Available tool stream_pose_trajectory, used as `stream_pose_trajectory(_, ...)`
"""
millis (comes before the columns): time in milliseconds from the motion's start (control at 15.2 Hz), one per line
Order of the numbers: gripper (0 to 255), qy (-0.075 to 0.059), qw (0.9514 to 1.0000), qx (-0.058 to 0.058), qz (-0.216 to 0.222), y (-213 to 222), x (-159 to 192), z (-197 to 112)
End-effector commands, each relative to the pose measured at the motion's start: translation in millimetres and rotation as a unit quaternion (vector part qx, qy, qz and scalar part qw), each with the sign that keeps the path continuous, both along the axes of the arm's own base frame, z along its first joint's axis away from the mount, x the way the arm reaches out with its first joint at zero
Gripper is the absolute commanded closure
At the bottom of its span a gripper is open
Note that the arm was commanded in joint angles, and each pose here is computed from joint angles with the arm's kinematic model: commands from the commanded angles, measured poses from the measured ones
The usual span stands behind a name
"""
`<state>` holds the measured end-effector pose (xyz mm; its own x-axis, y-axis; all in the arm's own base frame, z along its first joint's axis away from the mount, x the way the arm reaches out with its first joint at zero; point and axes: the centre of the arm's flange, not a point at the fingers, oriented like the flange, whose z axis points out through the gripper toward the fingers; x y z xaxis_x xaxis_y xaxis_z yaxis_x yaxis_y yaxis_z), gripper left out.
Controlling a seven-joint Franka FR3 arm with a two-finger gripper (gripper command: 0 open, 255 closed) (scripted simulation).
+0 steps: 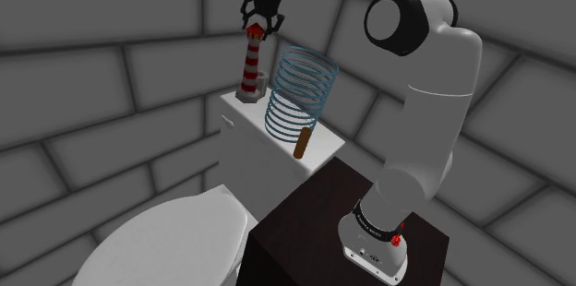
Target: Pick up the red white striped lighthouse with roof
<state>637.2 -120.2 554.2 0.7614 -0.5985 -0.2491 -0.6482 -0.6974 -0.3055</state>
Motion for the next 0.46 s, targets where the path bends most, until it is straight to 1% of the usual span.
stream_pose_trajectory(0, 255, 0.0, 1.0, 0.0, 0.0, 0, 0, 11)
stream_pose_trajectory(264, 255, 0.0, 1.0, 0.0, 0.0, 0, 0, 32)
stream_pose_trajectory(396, 255, 0.0, 1.0, 0.0, 0.0, 0, 0, 33)
